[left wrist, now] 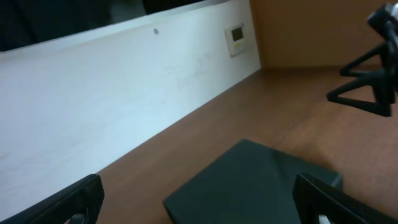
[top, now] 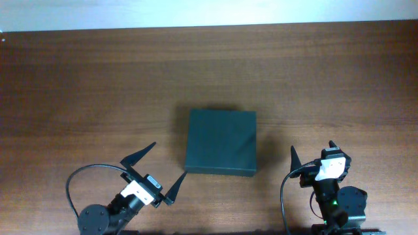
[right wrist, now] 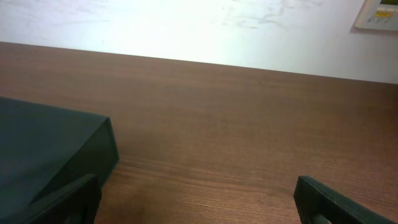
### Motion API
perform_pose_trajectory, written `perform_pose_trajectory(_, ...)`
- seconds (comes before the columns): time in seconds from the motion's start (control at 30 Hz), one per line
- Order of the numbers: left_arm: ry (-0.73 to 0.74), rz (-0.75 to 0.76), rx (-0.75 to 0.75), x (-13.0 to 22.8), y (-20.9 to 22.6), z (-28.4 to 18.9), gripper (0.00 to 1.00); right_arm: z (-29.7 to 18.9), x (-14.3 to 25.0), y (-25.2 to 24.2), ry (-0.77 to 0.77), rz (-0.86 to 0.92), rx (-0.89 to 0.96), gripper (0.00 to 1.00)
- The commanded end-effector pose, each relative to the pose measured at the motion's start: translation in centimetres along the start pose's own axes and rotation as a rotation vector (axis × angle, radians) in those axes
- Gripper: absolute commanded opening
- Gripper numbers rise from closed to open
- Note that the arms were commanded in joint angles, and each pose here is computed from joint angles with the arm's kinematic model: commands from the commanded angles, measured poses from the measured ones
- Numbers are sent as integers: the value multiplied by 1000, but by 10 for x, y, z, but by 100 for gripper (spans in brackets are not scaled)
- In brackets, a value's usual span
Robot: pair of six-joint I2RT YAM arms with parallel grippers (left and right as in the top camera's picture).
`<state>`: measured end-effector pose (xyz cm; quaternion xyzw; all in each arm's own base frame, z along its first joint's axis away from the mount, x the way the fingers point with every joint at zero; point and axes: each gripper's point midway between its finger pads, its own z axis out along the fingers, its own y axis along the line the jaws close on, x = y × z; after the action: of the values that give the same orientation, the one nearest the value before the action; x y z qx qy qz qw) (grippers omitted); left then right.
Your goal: Pack container
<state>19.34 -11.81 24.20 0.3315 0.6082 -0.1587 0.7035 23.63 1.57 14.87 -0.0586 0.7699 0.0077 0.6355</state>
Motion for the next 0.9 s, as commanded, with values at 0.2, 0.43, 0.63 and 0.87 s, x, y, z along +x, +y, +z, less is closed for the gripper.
perform_pose_trajectory(0.2, 18, 133, -92, 9, 12, -2, 99, 0, 1, -1, -4, -2, 9, 99)
perform_pose_trajectory(0.43, 98, 109, -90, 32, 8, -6, 99, 0, 1, -1, -4, -2, 9, 99)
perform_pose_trajectory(0.63, 135, 54, -96, 45, 8, -6, 99, 0, 1, -1, -4, -2, 9, 99)
perform_pose_trajectory(0.87, 221, -262, -368, 71, 45, -19, 99, 0, 1, -1, -4, -2, 9, 99)
